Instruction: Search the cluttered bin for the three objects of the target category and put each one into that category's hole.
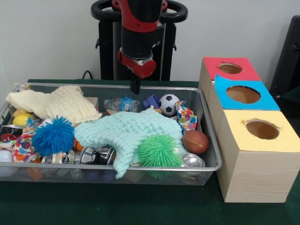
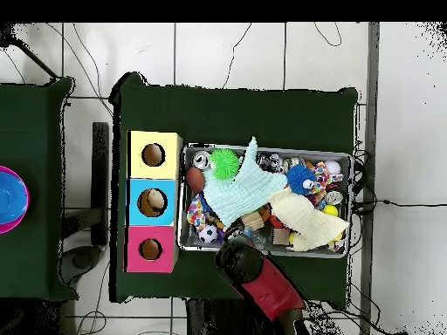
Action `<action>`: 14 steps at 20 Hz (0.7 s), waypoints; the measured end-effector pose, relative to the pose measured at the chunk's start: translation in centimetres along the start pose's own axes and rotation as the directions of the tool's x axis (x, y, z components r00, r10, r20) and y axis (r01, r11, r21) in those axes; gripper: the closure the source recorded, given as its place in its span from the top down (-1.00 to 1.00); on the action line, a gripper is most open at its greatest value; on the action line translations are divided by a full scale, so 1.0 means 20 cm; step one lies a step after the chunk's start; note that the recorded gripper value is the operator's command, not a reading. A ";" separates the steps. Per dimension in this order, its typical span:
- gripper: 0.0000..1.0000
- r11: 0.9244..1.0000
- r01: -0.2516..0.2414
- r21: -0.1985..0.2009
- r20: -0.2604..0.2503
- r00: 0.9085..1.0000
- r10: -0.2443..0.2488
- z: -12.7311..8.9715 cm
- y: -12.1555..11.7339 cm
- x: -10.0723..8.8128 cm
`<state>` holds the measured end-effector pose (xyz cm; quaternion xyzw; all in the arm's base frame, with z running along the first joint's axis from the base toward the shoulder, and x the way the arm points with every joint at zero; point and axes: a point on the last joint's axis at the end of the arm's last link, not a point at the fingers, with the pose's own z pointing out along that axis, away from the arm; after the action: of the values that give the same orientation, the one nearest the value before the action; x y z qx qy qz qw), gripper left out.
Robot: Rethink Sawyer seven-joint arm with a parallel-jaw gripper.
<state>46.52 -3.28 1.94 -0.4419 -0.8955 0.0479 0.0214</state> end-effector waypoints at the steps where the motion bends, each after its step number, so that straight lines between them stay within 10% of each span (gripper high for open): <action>1: 1.00 1.000 -0.023 0.004 -0.009 1.000 0.023 0.01 -0.04 -0.02; 14: 1.00 0.999 -0.051 0.001 -0.006 0.999 0.051 0.04 -0.17 -0.08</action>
<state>44.80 -6.65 1.55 -0.4648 -0.8838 0.0477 0.0232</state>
